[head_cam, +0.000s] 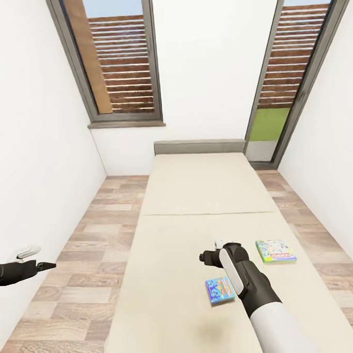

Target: Put all the toys in the child's room - the three board games (two on the bed and one on the table), the two jigsaw puzzles on the table, and the tennis ball on the table - inside the toy box on the table in the child's room.

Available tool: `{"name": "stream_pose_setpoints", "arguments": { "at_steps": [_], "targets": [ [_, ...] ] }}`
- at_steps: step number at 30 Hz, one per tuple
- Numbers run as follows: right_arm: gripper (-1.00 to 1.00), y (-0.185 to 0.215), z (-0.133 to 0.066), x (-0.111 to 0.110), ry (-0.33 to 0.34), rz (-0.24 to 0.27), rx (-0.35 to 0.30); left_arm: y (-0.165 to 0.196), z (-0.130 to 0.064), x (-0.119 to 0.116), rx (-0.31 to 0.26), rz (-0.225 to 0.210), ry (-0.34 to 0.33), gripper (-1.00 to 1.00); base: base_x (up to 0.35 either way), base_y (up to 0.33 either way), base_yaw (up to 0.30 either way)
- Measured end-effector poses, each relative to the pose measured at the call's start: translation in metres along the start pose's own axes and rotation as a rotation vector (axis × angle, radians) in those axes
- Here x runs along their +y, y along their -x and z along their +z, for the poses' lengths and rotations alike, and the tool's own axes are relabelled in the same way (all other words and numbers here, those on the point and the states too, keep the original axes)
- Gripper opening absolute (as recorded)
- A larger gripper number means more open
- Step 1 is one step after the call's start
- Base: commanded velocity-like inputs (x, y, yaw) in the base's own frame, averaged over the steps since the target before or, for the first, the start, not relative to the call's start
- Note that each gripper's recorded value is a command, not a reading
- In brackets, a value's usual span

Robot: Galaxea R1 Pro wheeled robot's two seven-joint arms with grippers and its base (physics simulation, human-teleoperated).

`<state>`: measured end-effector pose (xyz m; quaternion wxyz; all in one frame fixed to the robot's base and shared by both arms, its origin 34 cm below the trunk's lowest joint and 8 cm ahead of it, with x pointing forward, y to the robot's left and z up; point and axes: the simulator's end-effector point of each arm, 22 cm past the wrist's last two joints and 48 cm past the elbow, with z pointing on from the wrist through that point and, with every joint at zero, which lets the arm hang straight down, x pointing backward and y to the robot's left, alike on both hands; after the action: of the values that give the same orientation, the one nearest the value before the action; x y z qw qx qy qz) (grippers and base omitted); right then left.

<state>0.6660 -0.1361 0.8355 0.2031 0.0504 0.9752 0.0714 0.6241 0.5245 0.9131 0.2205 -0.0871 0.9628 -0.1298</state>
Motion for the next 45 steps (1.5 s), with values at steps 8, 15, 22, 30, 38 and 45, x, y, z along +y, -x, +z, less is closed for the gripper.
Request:
{"name": "stream_pose_setpoints", "arguments": {
  "at_steps": [8, 15, 22, 30, 38, 45],
  "targets": [
    [1.00, -0.005, 0.006, -0.002, -0.001, 0.003, 0.012, -0.003, 0.006, 0.001, 0.011, -0.001, -0.002, 1.00, 0.000, 0.000, 0.000],
    [1.00, -0.009, 0.011, -0.003, -0.003, 0.004, 0.022, -0.005, 0.009, 0.000, 0.017, -0.005, -0.013, 1.00, 0.000, 0.000, 0.000],
    [1.00, -0.012, 0.015, -0.004, -0.004, 0.006, 0.032, -0.005, 0.007, -0.028, 0.018, -0.012, -0.159, 1.00, 0.000, 0.000, 0.000],
    [1.00, -0.017, 0.021, -0.005, -0.006, 0.007, 0.045, -0.007, -0.027, -0.124, 0.031, -0.007, -0.631, 1.00, 0.000, 0.000, 0.000],
    [1.00, -0.022, 0.026, -0.007, -0.008, 0.010, 0.057, -0.010, -0.032, -0.139, 0.018, 0.051, -0.718, 1.00, 0.000, 0.000, 0.000],
    [1.00, -0.026, 0.031, -0.008, -0.008, 0.012, 0.066, -0.011, -0.030, -0.133, 0.016, 0.058, -0.710, 1.00, 0.000, 0.000, 0.000]
  ]
}}
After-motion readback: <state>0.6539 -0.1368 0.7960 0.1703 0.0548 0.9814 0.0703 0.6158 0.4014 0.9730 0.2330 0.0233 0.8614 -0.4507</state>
